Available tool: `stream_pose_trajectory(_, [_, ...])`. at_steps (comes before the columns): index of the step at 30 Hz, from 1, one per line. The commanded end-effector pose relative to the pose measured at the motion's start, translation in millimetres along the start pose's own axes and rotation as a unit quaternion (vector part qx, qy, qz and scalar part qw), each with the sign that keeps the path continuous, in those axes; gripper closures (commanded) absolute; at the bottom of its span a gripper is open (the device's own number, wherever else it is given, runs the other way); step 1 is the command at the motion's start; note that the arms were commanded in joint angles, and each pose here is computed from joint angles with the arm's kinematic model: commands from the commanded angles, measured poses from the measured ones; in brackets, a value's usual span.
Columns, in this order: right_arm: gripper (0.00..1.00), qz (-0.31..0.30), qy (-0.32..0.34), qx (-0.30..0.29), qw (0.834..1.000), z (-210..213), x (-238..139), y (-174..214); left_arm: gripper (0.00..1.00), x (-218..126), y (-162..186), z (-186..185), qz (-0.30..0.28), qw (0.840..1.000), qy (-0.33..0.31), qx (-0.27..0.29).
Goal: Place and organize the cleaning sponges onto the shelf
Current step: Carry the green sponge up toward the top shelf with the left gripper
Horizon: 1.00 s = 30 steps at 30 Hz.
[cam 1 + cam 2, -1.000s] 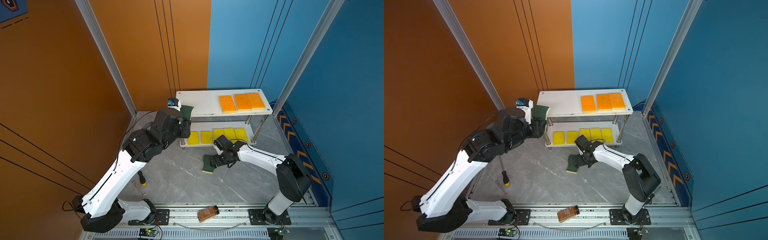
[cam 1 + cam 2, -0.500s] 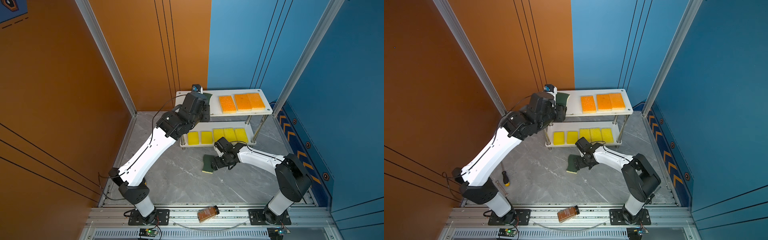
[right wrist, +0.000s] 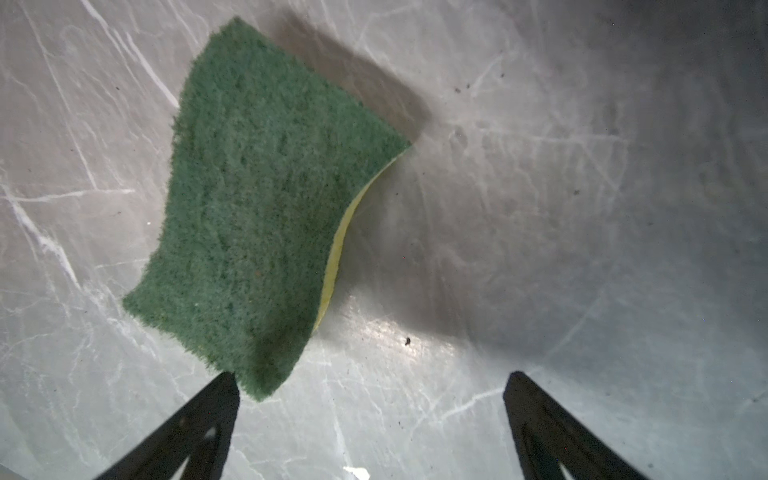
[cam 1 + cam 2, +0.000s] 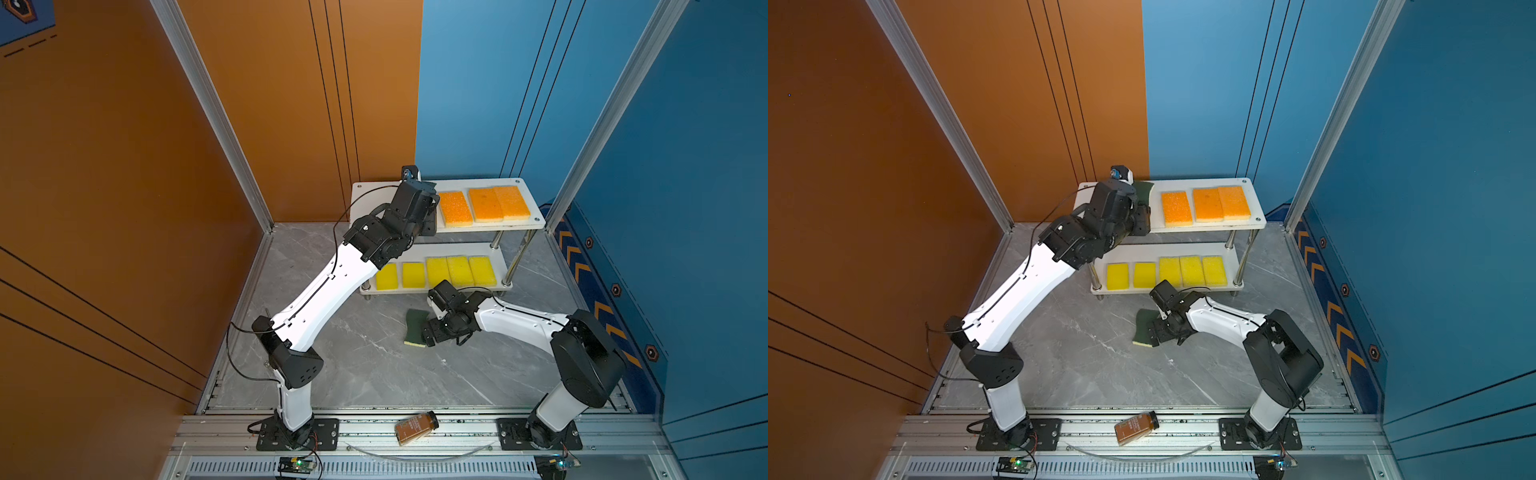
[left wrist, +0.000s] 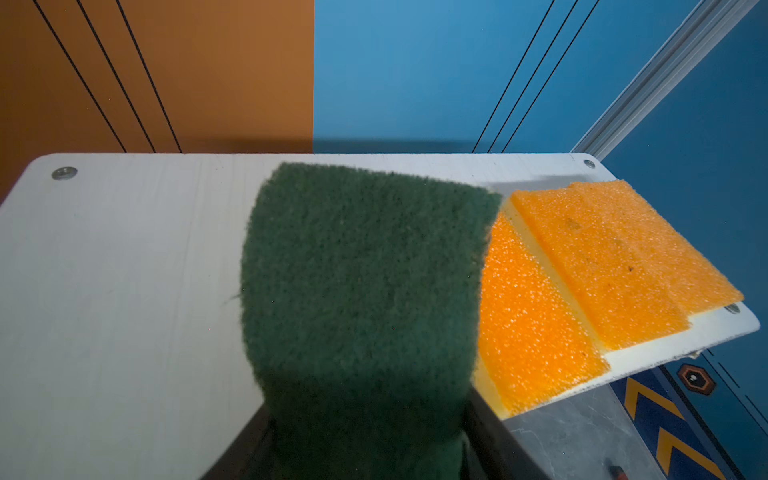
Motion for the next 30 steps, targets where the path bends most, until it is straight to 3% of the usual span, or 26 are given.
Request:
stream_pose_trajectory(1, [0.02, -0.01, -0.004, 0.006, 1.0, -1, -4, -1, 0.43, 2, -11, -4, -0.026, 1.0, -0.006, -0.015])
stream_pose_trajectory(30, [0.02, -0.007, -0.01, 0.008, 1.0, 0, 0, 1, 0.42, 41, 7, 12, -0.006, 0.998, -0.04, -0.055])
Point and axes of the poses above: each gripper's point midway between its finger pads, its own x axis out along the fingers, its own z axis along the line the jaws close on, y = z × x, the point moved 1 cm from there along -x, back along the fingers, and after that the axes turned 6 degrees about -x, right-handed, at the moved point
